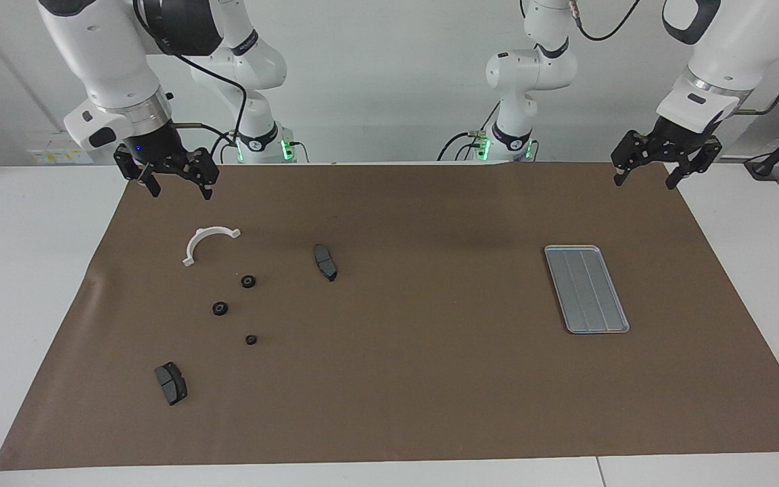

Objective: Pick bearing gear from pile to tray

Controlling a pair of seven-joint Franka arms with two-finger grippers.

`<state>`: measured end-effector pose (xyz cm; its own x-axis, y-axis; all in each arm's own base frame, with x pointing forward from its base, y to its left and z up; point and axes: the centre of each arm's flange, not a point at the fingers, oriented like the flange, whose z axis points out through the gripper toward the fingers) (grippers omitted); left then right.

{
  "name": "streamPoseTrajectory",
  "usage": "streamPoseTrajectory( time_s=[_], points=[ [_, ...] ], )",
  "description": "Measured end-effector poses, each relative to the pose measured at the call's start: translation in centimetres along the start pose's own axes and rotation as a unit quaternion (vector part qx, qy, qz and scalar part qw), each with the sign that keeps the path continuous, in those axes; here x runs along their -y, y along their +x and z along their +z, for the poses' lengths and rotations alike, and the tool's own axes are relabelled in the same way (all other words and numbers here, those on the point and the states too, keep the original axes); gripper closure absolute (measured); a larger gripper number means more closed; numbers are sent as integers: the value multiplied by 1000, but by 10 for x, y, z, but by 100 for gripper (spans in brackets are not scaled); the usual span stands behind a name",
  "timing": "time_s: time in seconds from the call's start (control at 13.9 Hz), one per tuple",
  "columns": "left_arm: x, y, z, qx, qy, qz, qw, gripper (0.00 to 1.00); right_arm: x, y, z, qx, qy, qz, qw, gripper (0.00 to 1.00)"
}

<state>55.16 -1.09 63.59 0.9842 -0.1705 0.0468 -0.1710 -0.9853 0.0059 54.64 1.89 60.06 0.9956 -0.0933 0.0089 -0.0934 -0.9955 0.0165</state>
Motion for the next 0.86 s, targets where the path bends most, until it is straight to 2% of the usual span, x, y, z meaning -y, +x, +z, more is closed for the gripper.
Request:
streamPoseTrajectory(
  time_s=[0.5, 0.65, 0.86],
  points=[
    [0, 0, 0, 0, 0, 0, 1000, 0, 2, 1, 4, -5, 1, -2, 1000, 0],
    [0, 0, 0, 0, 0, 0, 1000, 0, 4, 4, 16, -18, 2, -3, 1000, 0],
    [0, 0, 0, 0, 0, 0, 1000, 0, 2, 7, 47, -21, 3, -5, 1000, 0]
  ],
)
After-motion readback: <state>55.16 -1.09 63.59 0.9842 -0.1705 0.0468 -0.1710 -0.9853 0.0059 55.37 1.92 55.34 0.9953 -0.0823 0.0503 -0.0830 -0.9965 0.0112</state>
